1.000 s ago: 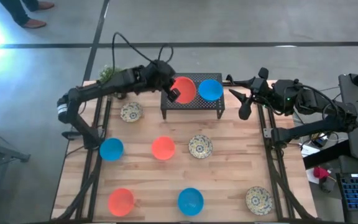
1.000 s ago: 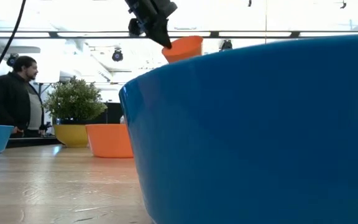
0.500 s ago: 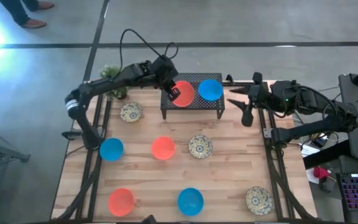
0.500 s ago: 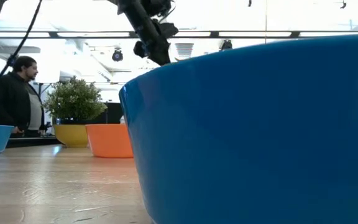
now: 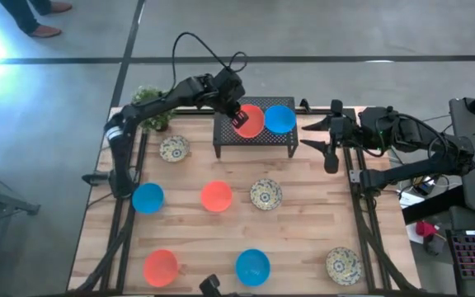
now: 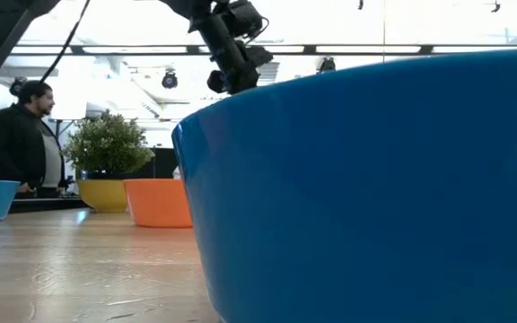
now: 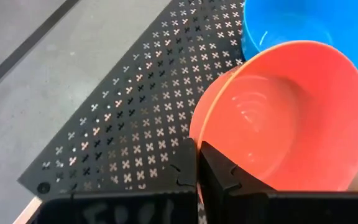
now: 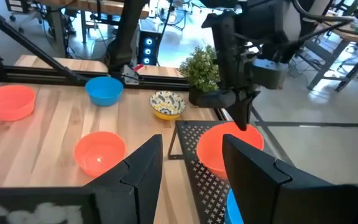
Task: Pick & Place Mini bowls
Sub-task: Put the top right orange bowl on the shelf
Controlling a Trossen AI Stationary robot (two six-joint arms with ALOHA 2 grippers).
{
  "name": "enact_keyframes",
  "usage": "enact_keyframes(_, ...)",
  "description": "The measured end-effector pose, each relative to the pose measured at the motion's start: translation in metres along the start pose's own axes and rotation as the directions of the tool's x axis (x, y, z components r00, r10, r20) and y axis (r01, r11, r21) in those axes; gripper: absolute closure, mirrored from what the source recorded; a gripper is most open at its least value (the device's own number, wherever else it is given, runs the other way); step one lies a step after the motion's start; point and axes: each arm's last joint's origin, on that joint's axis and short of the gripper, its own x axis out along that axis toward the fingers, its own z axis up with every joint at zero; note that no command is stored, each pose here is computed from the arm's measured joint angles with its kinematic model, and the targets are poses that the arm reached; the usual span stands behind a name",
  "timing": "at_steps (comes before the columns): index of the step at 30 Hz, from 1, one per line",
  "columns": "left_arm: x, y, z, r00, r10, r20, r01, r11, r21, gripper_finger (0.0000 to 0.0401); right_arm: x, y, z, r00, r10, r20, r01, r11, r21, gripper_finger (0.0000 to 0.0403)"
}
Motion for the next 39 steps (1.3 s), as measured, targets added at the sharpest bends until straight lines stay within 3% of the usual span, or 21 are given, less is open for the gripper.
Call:
enact_keyframes(10,0.018,0.001,0.002,0.999,0.001,-0.042,-0.001,1.000,-0.003,0.0401,0.000,0.000,0.000,1.000,0.000,-0.002,0.000,1.000,-0.003,0.0241)
enact_keyframes(15,0.013,0.001,-0.001,0.997,0.004,-0.071,-0.004,1.000,-0.004,0.0401,0.000,0.000,0.000,1.000,0.000,-0.002,0.000,1.000,-0.003,0.0241)
enact_keyframes(22,-0.003,0.002,0.006,1.000,0.004,-0.021,-0.004,1.000,-0.026,0.0401,0.000,0.000,0.000,1.000,0.000,-0.002,0.000,1.000,-0.003,0.0241)
enact_keyframes(39,0.010,0.003,0.000,0.998,0.039,-0.053,-0.042,0.998,-0.057,0.0401,0.000,0.000,0.000,1.000,0.000,-0.004,0.000,1.000,-0.010,0.0241)
